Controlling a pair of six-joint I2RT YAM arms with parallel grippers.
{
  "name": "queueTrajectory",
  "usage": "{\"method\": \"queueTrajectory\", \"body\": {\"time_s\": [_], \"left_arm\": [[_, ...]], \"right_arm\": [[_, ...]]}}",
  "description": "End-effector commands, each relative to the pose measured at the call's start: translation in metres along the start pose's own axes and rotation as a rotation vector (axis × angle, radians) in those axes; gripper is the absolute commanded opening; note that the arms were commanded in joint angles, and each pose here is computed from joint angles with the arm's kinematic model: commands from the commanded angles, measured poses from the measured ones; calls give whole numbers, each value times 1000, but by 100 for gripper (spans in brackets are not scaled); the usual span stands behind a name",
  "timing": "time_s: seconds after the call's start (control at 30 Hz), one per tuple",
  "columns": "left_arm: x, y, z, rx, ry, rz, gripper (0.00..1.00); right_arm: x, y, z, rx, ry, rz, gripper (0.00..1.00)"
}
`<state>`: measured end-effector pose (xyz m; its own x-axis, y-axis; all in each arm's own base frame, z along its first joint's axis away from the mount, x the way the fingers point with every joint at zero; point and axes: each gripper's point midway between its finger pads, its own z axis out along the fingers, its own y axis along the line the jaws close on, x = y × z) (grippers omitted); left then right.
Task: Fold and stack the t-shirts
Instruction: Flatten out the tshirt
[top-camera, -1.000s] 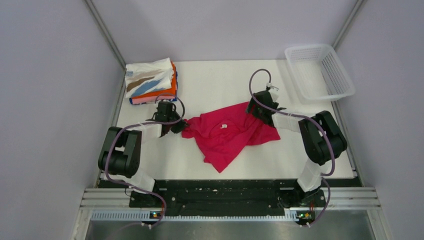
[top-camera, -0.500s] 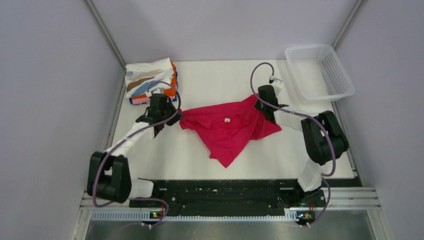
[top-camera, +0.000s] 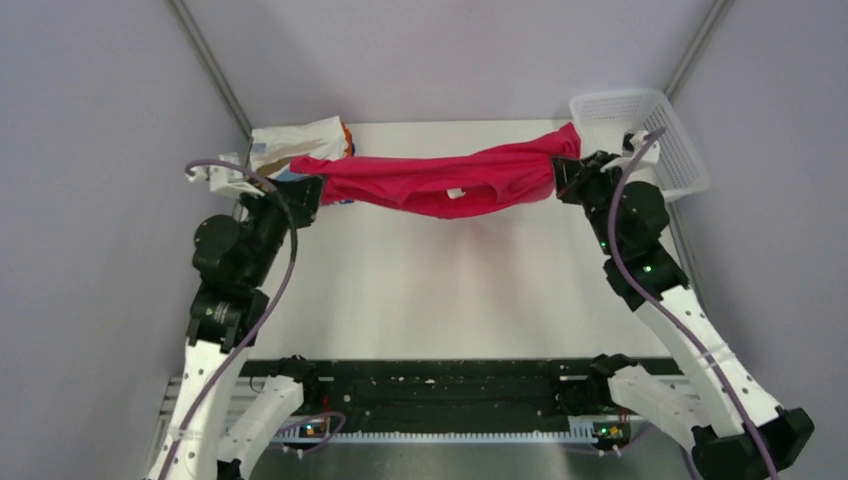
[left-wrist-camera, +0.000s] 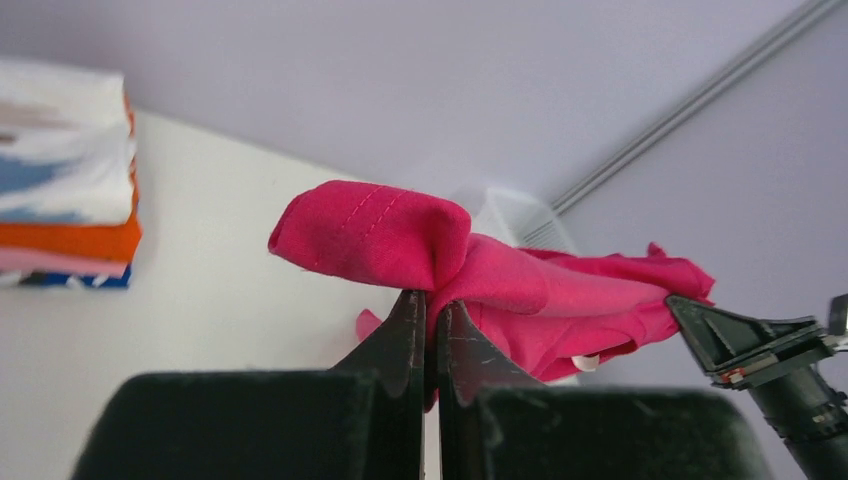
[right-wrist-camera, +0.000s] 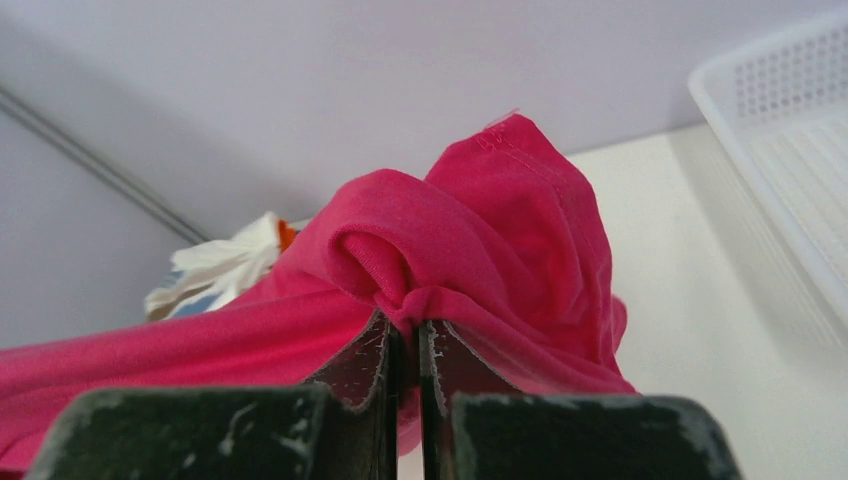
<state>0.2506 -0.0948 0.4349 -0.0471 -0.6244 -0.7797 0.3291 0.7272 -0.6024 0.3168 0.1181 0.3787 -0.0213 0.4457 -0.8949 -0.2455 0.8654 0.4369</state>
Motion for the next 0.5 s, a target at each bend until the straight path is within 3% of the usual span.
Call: {"method": "queueTrajectory", "body": {"time_s": [0.0, 0.13, 0.23, 0.33, 0.47], "left_arm": [[-44, -56, -46, 169, -84, 55, 0], [-53, -75, -70, 228, -98, 27, 0], [-45, -70, -68, 209, -71, -7, 0], [-27, -42, -49, 99, -28, -45, 0], [21, 33, -8, -167, 55, -89, 0]], "right_arm": [[-44, 47, -54, -204, 1, -27, 1], [-75, 56, -85, -224, -39, -38, 1], [-76, 42, -85, -138, -26, -58, 1], [-61, 17, -65, -7, 11, -69, 2], [-7, -21, -20, 160, 149, -110, 5]]}}
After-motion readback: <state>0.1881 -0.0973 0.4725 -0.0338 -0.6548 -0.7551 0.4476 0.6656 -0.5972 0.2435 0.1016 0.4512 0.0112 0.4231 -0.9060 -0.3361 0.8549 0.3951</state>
